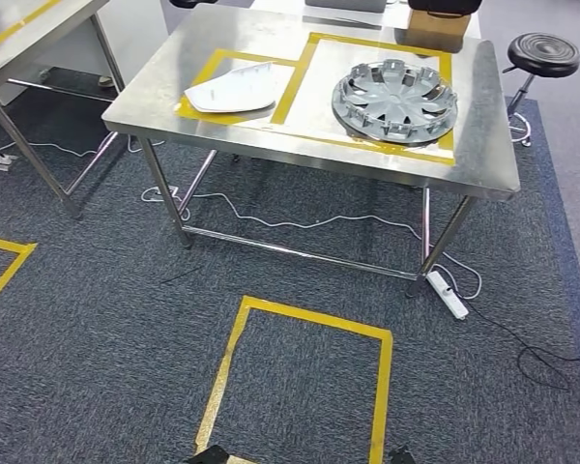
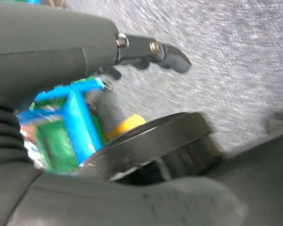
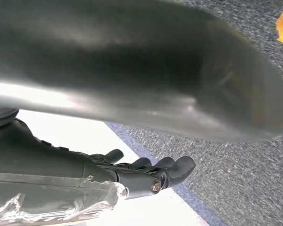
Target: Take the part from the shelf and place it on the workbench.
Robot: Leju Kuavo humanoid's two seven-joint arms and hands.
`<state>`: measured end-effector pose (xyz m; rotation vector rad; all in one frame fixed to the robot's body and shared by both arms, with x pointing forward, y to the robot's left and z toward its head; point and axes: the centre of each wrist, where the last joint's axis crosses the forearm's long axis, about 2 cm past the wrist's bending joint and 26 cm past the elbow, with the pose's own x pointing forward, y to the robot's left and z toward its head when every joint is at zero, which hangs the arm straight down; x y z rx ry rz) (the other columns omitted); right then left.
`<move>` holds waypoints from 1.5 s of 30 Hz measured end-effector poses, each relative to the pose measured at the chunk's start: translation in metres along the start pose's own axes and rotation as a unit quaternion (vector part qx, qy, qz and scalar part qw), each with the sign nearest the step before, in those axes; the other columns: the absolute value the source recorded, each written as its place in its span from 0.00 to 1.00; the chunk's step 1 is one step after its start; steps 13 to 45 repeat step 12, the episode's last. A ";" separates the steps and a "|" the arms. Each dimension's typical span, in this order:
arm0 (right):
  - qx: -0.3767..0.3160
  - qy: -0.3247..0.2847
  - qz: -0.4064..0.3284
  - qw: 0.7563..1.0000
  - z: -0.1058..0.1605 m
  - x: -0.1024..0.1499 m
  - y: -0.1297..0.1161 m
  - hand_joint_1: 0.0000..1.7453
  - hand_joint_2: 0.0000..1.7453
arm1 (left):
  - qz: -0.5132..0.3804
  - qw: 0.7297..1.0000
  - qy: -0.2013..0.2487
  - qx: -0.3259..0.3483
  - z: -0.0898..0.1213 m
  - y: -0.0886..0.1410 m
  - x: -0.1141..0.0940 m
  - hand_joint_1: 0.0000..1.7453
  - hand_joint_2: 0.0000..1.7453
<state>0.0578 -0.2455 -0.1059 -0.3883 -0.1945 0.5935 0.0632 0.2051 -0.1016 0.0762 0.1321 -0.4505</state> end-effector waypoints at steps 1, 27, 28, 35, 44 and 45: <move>-0.001 0.001 0.002 1.000 0.000 0.000 0.000 0.00 0.00 | -0.010 1.000 0.002 -0.002 0.000 -0.001 0.000 0.00 0.00; -0.049 0.023 0.019 0.998 0.002 0.005 0.002 0.00 0.00 | -0.048 0.999 0.007 -0.016 0.000 -0.002 0.000 0.00 0.00; -0.049 0.023 0.019 0.998 0.002 0.005 0.002 0.00 0.00 | -0.048 0.999 0.007 -0.016 0.000 -0.002 0.000 0.00 0.00; -0.049 0.023 0.019 0.998 0.002 0.005 0.002 0.00 0.00 | -0.048 0.999 0.007 -0.016 0.000 -0.002 0.000 0.00 0.00; -0.049 0.023 0.019 0.998 0.002 0.005 0.002 0.00 0.00 | -0.048 0.999 0.007 -0.016 0.000 -0.002 0.000 0.00 0.00; -0.049 0.023 0.019 0.998 0.002 0.005 0.002 0.00 0.00 | -0.048 0.999 0.007 -0.016 0.000 -0.002 0.000 0.00 0.00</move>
